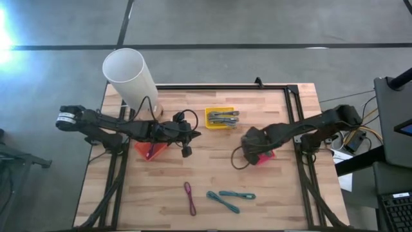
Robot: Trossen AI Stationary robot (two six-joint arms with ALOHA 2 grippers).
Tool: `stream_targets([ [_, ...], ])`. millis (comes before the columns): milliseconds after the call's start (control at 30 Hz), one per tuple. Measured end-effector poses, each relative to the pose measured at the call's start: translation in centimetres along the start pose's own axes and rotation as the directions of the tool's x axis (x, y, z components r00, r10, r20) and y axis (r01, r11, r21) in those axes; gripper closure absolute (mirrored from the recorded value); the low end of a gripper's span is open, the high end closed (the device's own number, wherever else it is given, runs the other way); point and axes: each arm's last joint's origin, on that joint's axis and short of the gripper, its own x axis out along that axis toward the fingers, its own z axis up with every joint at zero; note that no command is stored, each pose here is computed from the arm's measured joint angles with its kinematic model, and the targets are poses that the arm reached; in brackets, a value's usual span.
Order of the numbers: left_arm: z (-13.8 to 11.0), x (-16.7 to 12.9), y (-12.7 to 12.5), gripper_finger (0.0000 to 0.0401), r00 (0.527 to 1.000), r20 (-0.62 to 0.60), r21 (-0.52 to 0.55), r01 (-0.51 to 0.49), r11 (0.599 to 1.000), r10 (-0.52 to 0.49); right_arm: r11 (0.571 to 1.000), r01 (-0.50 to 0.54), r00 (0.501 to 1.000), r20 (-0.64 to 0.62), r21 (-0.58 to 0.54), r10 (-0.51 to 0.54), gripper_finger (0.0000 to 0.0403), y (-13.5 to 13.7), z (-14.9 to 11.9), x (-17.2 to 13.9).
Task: Pick & Place USB Port
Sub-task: Put the top blue patterned charger cable into the red bin
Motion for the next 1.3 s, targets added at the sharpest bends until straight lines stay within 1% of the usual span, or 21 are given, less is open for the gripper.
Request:
stream_targets([
  [67,0.0,0.0,0.0,0.0401,1.000,0.002,-0.001,0.000,1.000,0.000,1.000,0.026,1.000,-0.018,0.011,-0.026,0.0378,-0.9,-0.8,0.9],
  [200,0.0,0.0,0.0,0.0401,1.000,0.001,0.000,0.000,1.000,0.000,0.999,0.038,0.998,-0.044,0.023,-0.037,0.0377,-1.8,-1.8,2.3],
  [333,0.0,0.0,0.0,0.0401,1.000,0.002,0.000,0.000,1.000,0.000,1.000,-0.005,0.996,-0.092,0.010,0.006,0.0366,-1.8,-2.2,3.3],
  [400,0.0,0.0,0.0,0.0401,1.000,0.001,0.000,-0.001,1.000,0.001,1.000,-0.021,0.996,-0.087,-0.010,0.020,0.0362,-1.7,-2.3,3.6],
  [500,0.0,0.0,0.0,0.0401,1.000,0.002,0.003,-0.001,1.000,0.001,0.997,-0.056,0.997,-0.061,-0.046,0.053,0.0363,-1.4,-2.0,3.7],
  [600,0.0,0.0,0.0,0.0401,1.000,0.002,0.004,-0.002,1.000,0.002,0.994,-0.070,0.998,-0.014,-0.089,0.069,0.0365,-1.1,-1.7,3.7],
  [700,0.0,0.0,0.0,0.0401,1.000,0.002,0.004,-0.002,1.000,0.002,0.992,-0.085,0.996,0.008,-0.092,0.086,0.0364,-0.9,-1.5,3.7],
  [900,0.0,0.0,0.1,0.0401,1.000,0.001,0.004,-0.002,1.000,0.002,0.990,-0.092,0.996,0.008,-0.104,0.093,0.0354,-0.9,-1.5,3.7],
  [1033,0.0,0.0,0.0,0.0401,1.000,0.001,0.004,-0.002,1.000,0.002,0.990,-0.093,0.996,0.007,-0.104,0.094,0.0341,-0.9,-1.5,3.7],
  [1300,0.0,0.0,0.0,0.0401,1.000,0.001,0.004,-0.002,1.000,0.002,0.989,-0.093,0.995,0.005,-0.116,0.095,0.0299,-0.9,-1.5,3.7],
])
